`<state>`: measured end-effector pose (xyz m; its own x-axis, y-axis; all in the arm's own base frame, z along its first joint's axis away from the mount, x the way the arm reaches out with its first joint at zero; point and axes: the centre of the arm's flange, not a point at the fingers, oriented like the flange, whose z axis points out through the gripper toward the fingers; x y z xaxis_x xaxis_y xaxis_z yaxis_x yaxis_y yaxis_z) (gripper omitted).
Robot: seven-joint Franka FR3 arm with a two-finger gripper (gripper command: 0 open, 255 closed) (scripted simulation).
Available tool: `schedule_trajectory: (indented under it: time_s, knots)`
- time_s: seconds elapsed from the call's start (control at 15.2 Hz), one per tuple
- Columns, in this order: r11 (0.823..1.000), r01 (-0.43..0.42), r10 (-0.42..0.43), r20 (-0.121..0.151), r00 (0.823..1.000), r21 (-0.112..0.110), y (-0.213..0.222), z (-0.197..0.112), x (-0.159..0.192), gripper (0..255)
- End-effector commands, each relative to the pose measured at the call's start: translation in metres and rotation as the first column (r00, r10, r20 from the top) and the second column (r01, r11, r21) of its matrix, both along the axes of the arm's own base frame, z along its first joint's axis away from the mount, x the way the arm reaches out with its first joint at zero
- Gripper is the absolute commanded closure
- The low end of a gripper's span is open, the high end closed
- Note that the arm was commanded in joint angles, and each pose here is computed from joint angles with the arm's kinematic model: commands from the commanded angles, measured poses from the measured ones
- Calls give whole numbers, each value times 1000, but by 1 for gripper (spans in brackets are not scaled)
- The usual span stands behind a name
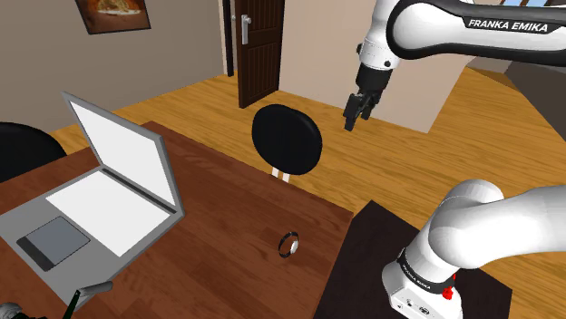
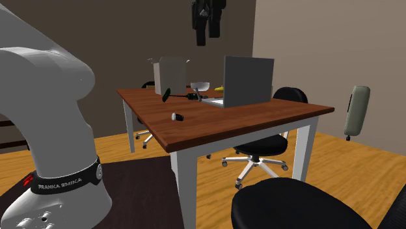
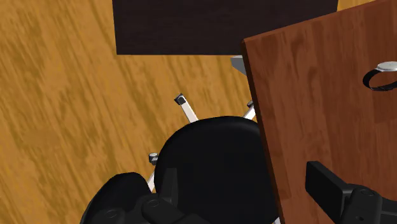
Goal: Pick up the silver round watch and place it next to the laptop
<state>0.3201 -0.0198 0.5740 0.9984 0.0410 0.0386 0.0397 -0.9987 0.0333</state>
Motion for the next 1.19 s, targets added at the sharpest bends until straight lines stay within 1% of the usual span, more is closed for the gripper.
schedule_trajectory:
  time_s: [0.0,0.53,1.12]
  knots:
    - [1000,0,0,0,1000,0,0,0,0,0]
    - [995,-58,63,-62,996,79,65,-72,12,0]
    - [978,-117,140,-125,982,171,145,-148,15,0]
